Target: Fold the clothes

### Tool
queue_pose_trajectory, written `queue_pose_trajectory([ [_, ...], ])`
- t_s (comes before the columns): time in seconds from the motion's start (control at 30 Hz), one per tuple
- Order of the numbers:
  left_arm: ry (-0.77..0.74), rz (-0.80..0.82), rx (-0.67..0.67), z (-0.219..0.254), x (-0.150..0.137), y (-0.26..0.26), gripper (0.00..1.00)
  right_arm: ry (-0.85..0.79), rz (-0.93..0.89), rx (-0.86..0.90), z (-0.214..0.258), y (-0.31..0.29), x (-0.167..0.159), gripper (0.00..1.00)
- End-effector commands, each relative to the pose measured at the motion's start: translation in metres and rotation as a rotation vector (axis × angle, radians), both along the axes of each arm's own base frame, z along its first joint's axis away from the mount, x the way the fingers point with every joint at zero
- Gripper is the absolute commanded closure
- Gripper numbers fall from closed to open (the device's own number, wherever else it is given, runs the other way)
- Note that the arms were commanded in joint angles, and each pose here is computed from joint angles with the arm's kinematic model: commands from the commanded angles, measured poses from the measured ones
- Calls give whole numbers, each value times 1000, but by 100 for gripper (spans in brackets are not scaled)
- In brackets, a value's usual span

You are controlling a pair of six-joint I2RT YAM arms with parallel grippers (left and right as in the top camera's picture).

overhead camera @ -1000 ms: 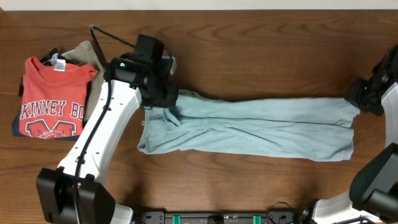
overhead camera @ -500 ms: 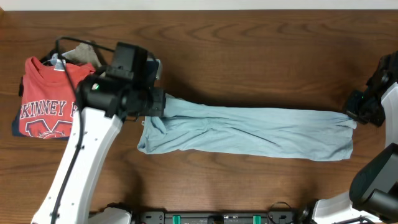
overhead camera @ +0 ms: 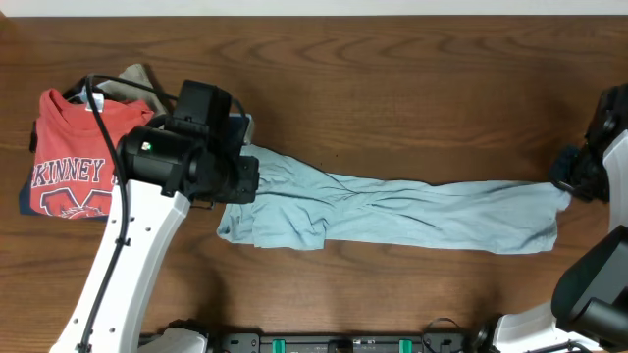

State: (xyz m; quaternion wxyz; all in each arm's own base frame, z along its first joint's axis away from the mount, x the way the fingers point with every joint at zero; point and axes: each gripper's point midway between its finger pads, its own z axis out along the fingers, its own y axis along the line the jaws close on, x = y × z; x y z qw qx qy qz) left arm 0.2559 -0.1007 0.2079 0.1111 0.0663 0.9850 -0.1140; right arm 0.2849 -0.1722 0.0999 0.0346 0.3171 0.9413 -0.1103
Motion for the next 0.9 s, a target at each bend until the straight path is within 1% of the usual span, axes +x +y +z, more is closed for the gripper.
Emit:
queue_pose_trajectory([
  [0.0, 15, -1, -13, -3, -2, -3, 78, 5, -38, -18, 3, -7, -6, 80],
  [0.17, -4, -1, -18, -4, 6, -5, 77, 9, -44, -3, 2, -4, -8, 79],
  [0.27, 17, -1, -12, -12, 10, -6, 77, 4, -42, 20, 0, 0, -7, 79],
  [0.4, 94, 0, 9, -34, 12, -7, 77, 15, -41, 38, -6, 4, -11, 71],
  [0.43, 116, 0, 15, -40, 13, -7, 76, 16, -40, 43, -8, 5, -12, 70],
  [0.5, 161, 1, 27, -52, 14, -7, 63, 16, -40, 51, -12, 7, -12, 66],
  [0.53, 186, 2, 34, -59, 15, -7, 61, 17, -40, 53, -14, 7, -13, 65],
  [0.6, 227, 3, 50, -72, 16, -7, 60, 18, -39, 61, -18, 9, -14, 64],
  [0.67, 262, 6, 82, -85, 19, -4, 56, 14, -38, 74, -22, 12, -14, 63],
  [0.87, 345, 6, 116, -124, 30, -5, 54, 15, -38, 75, -23, 12, -15, 63],
])
